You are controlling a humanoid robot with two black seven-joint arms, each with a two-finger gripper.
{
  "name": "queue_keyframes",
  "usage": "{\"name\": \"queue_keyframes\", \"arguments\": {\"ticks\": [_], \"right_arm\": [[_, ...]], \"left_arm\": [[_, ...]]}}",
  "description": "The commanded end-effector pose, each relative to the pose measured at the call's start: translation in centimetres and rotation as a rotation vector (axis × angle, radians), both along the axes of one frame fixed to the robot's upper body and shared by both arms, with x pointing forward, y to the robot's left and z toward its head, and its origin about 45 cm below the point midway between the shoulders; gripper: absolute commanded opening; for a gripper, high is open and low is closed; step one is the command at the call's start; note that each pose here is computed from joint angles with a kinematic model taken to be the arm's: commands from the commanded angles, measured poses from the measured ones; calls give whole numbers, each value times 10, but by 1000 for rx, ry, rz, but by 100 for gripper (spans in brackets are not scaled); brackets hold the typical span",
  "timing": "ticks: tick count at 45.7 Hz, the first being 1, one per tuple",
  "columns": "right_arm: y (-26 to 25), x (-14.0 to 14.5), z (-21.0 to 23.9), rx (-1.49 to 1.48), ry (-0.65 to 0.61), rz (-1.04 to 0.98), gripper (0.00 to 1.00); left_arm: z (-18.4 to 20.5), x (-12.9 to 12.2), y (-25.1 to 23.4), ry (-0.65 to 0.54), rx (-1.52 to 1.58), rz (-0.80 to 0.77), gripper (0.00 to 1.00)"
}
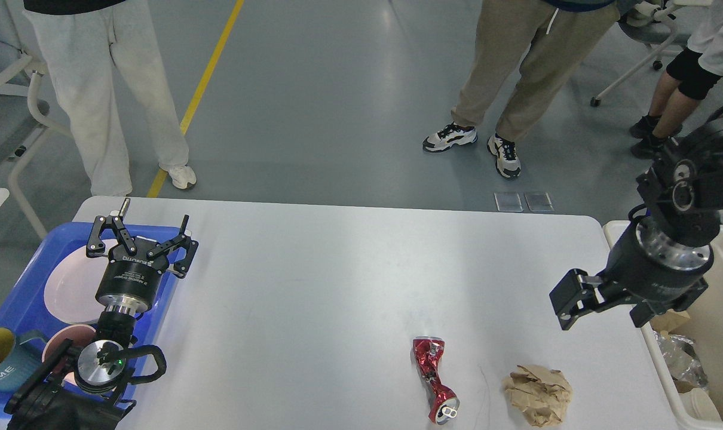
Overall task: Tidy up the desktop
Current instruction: 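Raise the right gripper out of the bin toward the brown paper scrap, then lower the right gripper onto the brown paper scrap and grasp it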
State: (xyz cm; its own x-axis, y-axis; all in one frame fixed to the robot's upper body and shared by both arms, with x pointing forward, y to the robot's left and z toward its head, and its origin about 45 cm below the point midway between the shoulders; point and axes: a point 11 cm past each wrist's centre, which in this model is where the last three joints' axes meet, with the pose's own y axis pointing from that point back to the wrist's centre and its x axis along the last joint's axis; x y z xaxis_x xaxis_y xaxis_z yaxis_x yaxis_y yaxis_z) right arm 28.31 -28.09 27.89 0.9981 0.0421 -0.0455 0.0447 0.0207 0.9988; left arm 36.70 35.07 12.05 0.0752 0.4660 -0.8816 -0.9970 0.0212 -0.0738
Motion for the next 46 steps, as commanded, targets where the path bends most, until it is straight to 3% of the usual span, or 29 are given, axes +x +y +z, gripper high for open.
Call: {"name": "queue_keyframes", "arguments": {"ticks": [1, 13, 20, 46], "right_arm": [[14, -7, -46, 71, -16, 1, 99], [11, -17, -130, 79, -99, -21, 99], [28, -27, -147, 111, -77, 2, 99], [2, -39, -198, 58, -85, -43, 98]], "left_arm": [[0, 0, 0, 0, 0, 0, 96], [0, 0, 0, 0, 0, 0, 96], [0, 0, 0, 0, 0, -1, 96], [0, 0, 0, 0, 0, 0, 96]]}}
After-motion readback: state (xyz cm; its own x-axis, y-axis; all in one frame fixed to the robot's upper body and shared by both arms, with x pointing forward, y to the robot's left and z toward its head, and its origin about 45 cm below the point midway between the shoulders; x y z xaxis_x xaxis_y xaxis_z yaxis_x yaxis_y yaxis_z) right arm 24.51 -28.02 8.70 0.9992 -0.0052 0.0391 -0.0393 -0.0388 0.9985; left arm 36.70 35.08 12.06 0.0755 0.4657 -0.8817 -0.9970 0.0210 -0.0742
